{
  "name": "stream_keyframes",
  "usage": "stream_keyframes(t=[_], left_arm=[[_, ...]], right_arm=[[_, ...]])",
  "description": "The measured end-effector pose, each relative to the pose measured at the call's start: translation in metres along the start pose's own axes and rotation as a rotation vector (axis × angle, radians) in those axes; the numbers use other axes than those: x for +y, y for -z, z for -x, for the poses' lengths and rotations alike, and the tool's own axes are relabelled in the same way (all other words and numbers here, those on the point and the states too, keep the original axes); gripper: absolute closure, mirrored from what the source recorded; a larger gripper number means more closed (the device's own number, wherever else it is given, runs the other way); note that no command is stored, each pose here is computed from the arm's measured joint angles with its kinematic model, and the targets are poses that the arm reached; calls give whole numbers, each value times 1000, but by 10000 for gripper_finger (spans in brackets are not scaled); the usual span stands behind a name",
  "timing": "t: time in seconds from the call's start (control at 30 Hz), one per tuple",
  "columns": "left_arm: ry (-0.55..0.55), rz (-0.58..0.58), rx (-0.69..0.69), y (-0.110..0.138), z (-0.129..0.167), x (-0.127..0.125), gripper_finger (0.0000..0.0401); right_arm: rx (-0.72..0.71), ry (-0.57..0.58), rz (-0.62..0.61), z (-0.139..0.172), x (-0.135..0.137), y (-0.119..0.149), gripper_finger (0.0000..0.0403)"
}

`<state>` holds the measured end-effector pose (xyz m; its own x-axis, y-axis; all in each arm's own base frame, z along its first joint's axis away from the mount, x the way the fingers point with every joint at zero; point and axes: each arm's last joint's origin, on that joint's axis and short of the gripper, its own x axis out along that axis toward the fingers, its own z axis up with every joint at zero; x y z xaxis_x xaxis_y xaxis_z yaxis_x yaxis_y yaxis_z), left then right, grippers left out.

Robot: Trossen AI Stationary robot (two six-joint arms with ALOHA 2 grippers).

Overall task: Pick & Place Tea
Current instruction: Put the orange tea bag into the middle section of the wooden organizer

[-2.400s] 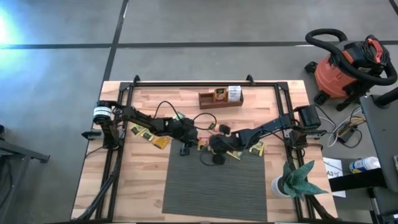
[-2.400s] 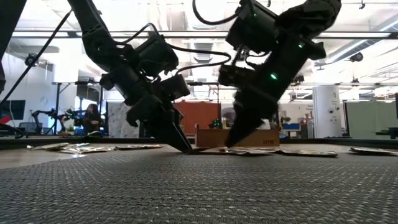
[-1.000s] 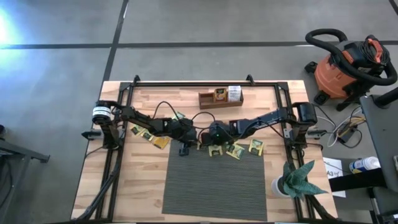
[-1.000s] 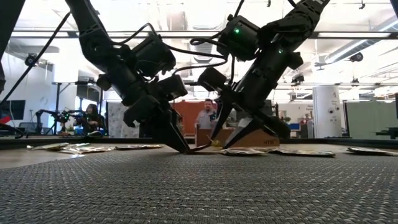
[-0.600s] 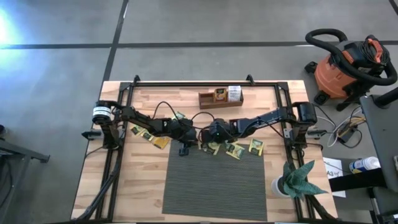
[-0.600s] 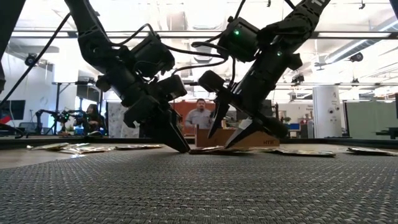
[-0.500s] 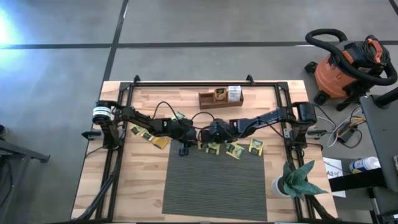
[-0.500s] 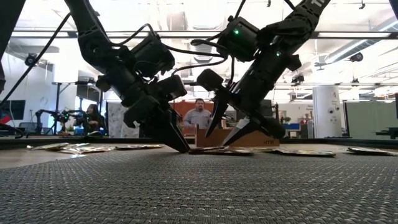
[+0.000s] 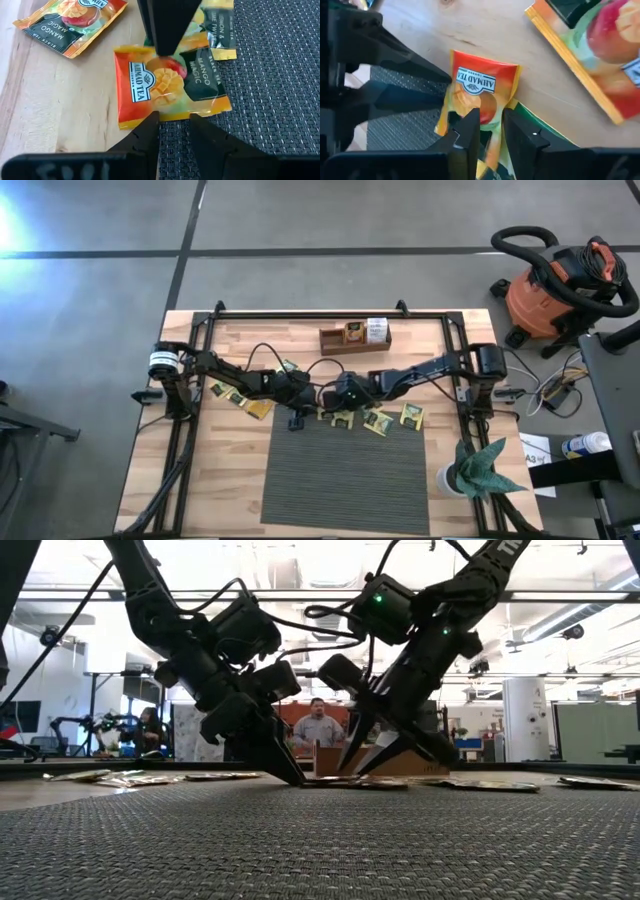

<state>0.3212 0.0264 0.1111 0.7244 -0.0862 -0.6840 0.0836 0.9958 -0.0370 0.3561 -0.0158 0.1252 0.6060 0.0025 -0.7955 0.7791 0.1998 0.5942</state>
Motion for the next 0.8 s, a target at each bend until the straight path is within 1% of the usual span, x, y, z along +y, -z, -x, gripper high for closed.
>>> stream_keyframes(t=[0.13, 0.3, 0.47, 0.57, 0.67, 0.8], left_arm=[[0, 1, 5, 0, 0, 0, 298], [0, 2, 5, 0, 0, 0, 298], [0, 1, 3, 0, 0, 0, 298], [0, 1, 3, 0, 0, 0, 298], [0, 3, 3, 0, 0, 0, 298], [0, 4, 3, 0, 0, 0, 298]], right_arm=[[0, 29, 40, 7, -1, -3, 315], [-3, 44, 37, 7, -3, -6, 288], [26, -2, 9, -2, -3, -7, 255], [24, -15, 8, -4, -2, -7, 244], [20, -15, 7, -4, -3, -9, 244], [20, -12, 29, -4, -3, -11, 265]])
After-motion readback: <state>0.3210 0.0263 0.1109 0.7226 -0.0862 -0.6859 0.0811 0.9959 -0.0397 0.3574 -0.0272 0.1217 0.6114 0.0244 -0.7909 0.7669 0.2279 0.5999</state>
